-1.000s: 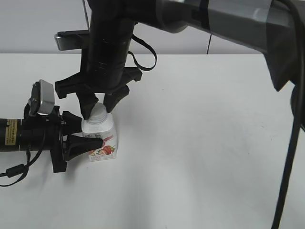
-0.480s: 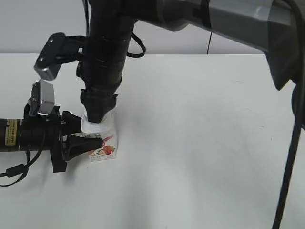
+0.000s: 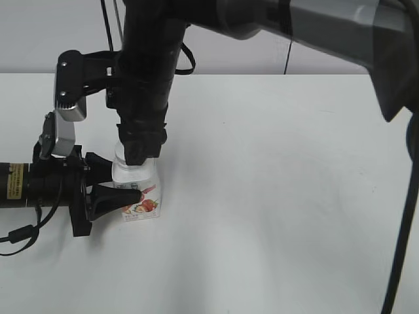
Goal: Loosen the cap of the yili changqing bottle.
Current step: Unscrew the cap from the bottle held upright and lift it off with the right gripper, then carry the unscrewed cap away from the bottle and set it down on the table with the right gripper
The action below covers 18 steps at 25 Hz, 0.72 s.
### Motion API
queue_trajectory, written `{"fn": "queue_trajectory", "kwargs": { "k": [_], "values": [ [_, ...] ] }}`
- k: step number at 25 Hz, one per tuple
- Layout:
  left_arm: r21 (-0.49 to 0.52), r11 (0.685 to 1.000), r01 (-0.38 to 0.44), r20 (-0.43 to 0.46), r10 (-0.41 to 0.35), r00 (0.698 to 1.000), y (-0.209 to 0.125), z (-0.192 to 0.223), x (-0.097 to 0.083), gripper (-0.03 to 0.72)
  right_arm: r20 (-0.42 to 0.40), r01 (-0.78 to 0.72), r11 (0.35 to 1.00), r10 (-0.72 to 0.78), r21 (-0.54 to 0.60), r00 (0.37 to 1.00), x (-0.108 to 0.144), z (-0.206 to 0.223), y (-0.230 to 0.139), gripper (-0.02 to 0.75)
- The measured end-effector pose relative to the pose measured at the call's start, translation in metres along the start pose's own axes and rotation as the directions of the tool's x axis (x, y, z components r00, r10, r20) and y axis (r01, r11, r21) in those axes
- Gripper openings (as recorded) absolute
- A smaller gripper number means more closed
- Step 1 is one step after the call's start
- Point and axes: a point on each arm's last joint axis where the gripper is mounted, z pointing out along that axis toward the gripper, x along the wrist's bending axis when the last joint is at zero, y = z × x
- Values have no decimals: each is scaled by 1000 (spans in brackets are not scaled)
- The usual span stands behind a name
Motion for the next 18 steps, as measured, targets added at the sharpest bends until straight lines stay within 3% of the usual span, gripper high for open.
{"fn": "queue_trajectory", "kwargs": {
  "k": [6, 9, 11, 13, 16, 18],
  "values": [
    [0, 1000, 0, 0, 0, 1000, 0, 0, 0, 358, 57, -120, 992, 122, -38, 991, 3, -34, 7, 386],
    [0, 1000, 0, 0, 0, 1000, 0, 0, 0, 358, 54, -384, 922, 386, -51, 921, 3, -37, 7, 386],
    [0, 1000, 0, 0, 0, 1000, 0, 0, 0, 358, 61, -617, 785, 619, -53, 783, 2, -37, 5, 386],
    [0, 1000, 0, 0, 0, 1000, 0, 0, 0, 358, 65, -790, 610, 792, -62, 606, 1, -37, 3, 385],
    [0, 1000, 0, 0, 0, 1000, 0, 0, 0, 358, 53, -916, 393, 919, -77, 390, 1, -37, 3, 385],
    [0, 1000, 0, 0, 0, 1000, 0, 0, 0, 358, 44, -955, 286, 958, -82, 283, 1, -37, 3, 385]
  ]
}}
